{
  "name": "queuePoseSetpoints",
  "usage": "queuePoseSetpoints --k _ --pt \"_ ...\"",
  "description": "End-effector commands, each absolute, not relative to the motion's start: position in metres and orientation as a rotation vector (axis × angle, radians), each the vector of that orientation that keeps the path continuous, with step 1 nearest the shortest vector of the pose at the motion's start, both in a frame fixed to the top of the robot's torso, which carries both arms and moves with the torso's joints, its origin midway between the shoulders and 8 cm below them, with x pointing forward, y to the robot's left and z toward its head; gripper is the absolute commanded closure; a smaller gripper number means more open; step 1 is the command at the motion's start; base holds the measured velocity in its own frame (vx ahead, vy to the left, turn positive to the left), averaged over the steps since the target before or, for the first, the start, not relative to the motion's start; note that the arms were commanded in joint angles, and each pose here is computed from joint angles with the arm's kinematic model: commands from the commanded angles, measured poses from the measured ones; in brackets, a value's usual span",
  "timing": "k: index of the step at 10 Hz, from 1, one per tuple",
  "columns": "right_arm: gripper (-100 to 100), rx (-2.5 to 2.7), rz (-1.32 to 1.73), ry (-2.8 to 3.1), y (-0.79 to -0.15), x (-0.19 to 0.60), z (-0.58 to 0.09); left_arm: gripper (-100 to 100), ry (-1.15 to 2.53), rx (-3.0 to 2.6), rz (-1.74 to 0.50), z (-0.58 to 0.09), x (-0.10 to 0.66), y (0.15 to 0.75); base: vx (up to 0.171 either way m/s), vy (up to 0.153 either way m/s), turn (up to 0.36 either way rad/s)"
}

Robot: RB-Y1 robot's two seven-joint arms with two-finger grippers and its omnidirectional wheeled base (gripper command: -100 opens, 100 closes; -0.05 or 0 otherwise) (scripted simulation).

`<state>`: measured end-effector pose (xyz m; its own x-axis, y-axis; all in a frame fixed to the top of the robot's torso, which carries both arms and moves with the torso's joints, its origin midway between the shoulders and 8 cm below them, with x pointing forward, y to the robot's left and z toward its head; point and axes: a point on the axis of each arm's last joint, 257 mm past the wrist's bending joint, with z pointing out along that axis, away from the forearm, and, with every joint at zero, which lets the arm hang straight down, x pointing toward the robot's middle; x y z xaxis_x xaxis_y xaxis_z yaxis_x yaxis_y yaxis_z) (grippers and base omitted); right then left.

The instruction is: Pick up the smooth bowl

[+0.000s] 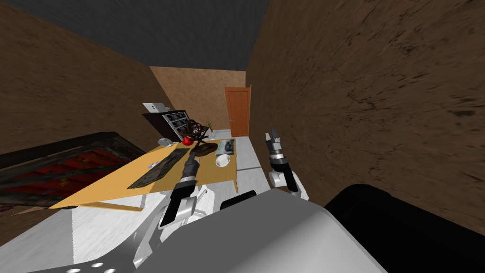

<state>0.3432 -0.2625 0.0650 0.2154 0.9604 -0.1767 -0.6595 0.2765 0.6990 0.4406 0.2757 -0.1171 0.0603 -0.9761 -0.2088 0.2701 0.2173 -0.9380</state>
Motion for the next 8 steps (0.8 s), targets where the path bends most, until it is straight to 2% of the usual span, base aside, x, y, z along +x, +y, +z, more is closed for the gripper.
queuePoseSetpoints --k 1,8 --pt "0 0.544 1.202 0.666 -0.262 0.343 0.065 -100 1.102 -0.895 -1.139 -0.127 0.448 0.281 -0.039 0.031 -0.015" --pt "0 0.544 1.202 0.666 -0.262 0.343 0.065 -100 1.229 -1.086 -1.097 -0.191 0.498 0.291 -0.031 0.028 -0.029"
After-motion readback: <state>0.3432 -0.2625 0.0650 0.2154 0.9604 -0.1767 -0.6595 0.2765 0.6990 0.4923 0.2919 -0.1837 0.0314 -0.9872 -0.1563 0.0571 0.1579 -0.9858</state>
